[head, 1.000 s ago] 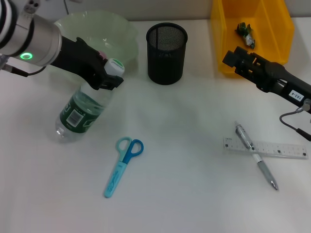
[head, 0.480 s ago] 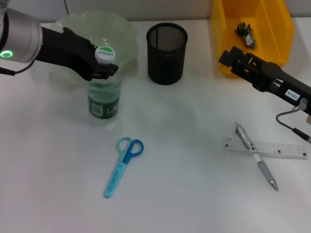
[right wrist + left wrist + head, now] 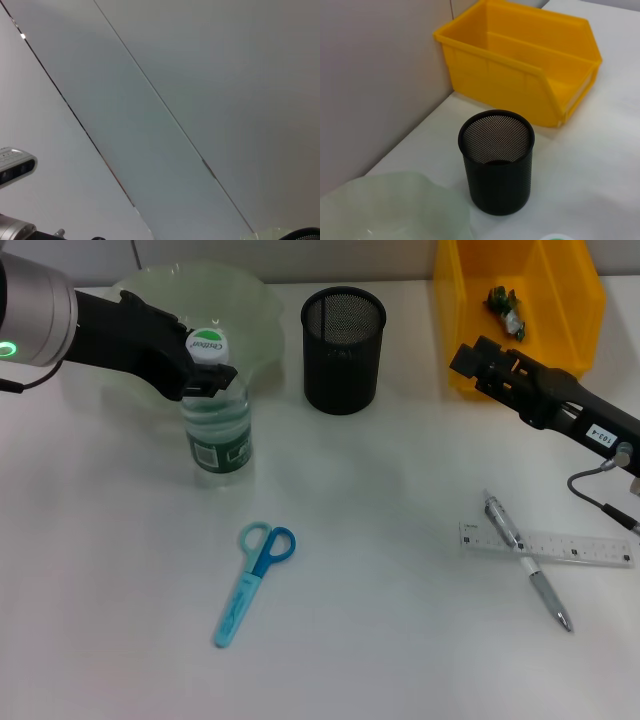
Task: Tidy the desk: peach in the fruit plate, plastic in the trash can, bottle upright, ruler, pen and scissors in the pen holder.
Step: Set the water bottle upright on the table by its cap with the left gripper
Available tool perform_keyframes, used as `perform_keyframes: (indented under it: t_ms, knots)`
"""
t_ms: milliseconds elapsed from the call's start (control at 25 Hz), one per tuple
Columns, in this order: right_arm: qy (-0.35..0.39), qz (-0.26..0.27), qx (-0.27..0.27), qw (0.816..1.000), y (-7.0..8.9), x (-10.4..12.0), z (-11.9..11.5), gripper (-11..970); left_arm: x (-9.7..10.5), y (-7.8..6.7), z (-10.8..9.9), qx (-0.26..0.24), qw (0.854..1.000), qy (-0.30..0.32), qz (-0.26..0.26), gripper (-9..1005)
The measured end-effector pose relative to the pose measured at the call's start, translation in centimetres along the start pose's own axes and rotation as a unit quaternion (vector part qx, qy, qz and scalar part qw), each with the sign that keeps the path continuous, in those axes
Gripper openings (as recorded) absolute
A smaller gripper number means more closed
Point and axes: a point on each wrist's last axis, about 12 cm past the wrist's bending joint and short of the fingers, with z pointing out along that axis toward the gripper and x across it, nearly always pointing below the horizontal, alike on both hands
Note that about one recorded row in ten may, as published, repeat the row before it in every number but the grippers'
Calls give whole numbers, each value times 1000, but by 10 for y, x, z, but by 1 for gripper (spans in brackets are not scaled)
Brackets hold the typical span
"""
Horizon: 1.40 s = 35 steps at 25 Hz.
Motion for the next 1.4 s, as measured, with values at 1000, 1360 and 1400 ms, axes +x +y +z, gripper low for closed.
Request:
perform_keyframes:
  t_ms: [1000,1360,1400]
  knots:
    - [-3,-5,1,1000,-1,-4,1,651,-1,1,6,-6,1000,-1,0,444]
    - [-3,-7,-2,1000,-1,-4,4,650,-3,1,8,-3,1000,0,2,473]
    - [-3,-7,-2,1000,-1,-4,4,650,-3,0,8,-3,1000,-1,2,476]
